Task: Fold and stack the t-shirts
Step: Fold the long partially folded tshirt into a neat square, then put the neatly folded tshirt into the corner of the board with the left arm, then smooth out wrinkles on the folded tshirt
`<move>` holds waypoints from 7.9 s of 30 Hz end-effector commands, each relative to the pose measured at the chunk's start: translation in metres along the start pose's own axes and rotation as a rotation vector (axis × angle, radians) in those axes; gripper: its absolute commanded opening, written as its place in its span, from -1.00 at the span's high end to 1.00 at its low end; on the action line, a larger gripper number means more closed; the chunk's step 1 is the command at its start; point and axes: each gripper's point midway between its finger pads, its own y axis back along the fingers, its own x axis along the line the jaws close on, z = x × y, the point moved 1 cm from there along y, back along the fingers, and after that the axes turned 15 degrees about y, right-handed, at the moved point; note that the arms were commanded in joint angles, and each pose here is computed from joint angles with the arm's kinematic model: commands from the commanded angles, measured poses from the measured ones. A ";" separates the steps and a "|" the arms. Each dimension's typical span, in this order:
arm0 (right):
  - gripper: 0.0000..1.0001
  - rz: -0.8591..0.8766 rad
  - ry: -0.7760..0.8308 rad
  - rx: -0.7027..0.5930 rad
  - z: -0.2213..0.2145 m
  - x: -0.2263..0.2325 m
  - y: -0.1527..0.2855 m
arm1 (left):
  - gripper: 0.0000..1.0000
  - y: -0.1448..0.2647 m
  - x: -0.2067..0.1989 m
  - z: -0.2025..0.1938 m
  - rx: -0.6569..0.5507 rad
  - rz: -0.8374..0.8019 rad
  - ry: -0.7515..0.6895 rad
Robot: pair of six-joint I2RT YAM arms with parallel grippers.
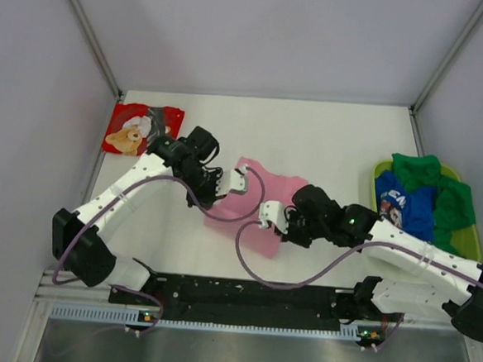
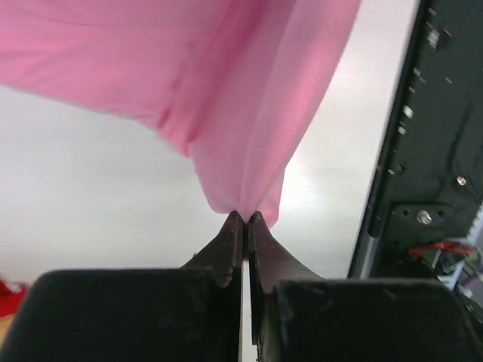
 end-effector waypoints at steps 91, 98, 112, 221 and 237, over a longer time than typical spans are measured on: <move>-0.97 -0.701 -1.194 0.008 -0.148 -0.274 0.039 | 1.00 -0.161 0.246 0.125 -0.340 -0.039 1.074; -0.97 -0.782 -1.107 -0.022 -0.128 -0.251 0.086 | 1.00 -0.084 0.275 0.112 -0.449 0.124 0.989; -0.97 -0.818 -1.025 0.060 -0.132 -0.228 0.108 | 1.00 0.117 0.357 0.003 -0.265 0.971 0.674; -0.97 -0.722 -0.950 0.089 -0.132 -0.215 0.093 | 1.00 0.077 0.314 -0.080 -0.084 0.734 0.735; -0.97 -0.697 -0.950 0.079 -0.130 -0.213 0.089 | 0.46 -0.024 0.266 -0.066 -0.007 0.309 0.776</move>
